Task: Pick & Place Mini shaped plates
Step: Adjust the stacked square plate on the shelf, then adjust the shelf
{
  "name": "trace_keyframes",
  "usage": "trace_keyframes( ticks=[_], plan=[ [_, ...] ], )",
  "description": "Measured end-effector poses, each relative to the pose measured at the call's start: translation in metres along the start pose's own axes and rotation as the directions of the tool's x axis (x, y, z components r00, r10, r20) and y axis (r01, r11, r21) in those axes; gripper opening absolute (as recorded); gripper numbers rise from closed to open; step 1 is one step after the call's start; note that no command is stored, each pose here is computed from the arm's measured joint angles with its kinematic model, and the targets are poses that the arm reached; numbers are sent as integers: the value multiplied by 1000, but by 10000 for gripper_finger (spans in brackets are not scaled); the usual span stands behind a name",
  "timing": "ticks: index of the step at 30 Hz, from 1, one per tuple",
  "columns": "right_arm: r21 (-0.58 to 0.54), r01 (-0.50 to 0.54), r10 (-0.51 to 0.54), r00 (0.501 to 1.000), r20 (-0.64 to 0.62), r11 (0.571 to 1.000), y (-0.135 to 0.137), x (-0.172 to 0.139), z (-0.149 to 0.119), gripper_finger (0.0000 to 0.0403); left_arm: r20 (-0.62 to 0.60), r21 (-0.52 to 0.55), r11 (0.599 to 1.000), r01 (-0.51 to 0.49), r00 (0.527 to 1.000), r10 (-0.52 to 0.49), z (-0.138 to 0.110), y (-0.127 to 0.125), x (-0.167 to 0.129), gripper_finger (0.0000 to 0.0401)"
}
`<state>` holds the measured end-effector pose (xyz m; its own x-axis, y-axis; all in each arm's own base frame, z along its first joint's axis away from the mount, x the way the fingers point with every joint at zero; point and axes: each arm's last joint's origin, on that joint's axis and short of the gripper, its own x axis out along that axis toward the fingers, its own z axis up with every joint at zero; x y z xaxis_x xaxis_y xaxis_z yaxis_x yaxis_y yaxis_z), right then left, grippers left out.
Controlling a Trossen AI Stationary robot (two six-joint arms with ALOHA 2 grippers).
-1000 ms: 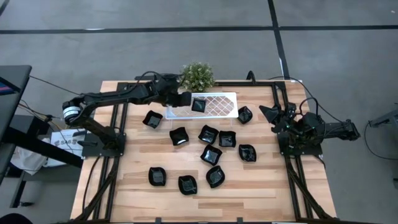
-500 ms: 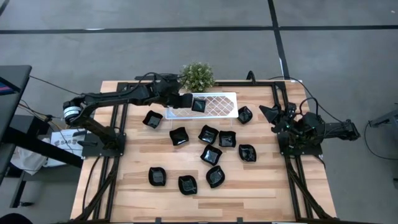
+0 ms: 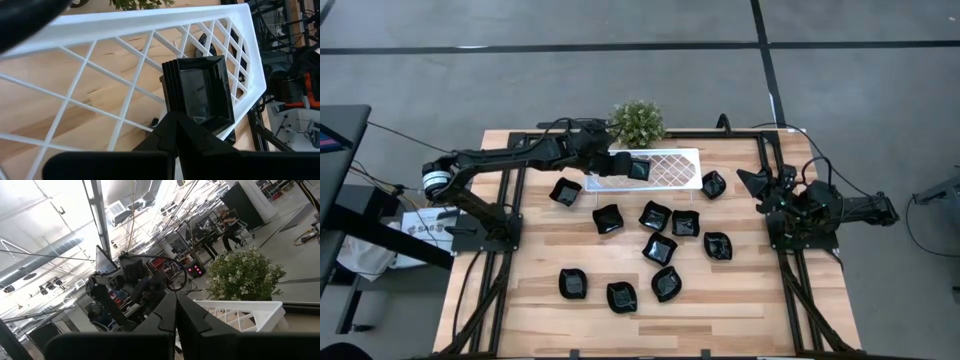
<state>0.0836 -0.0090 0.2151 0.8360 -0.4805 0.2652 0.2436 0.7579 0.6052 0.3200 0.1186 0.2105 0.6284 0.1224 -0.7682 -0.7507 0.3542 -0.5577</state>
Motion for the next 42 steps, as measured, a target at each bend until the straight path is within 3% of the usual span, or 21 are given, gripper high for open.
trace_keyframes(
  ticks=[32, 42],
  plan=[
    [0, 4, -4, 1000, 2, 1000, 0, 0, 0, 0, -45, -37, 999, 27, 999, -28, -4, -2, 1, 6],
    [0, -3, 3, 1000, -2, 1000, 0, 0, 0, 0, -58, -49, 990, -133, 990, 130, 3, 19, -24, 6]
  ],
)
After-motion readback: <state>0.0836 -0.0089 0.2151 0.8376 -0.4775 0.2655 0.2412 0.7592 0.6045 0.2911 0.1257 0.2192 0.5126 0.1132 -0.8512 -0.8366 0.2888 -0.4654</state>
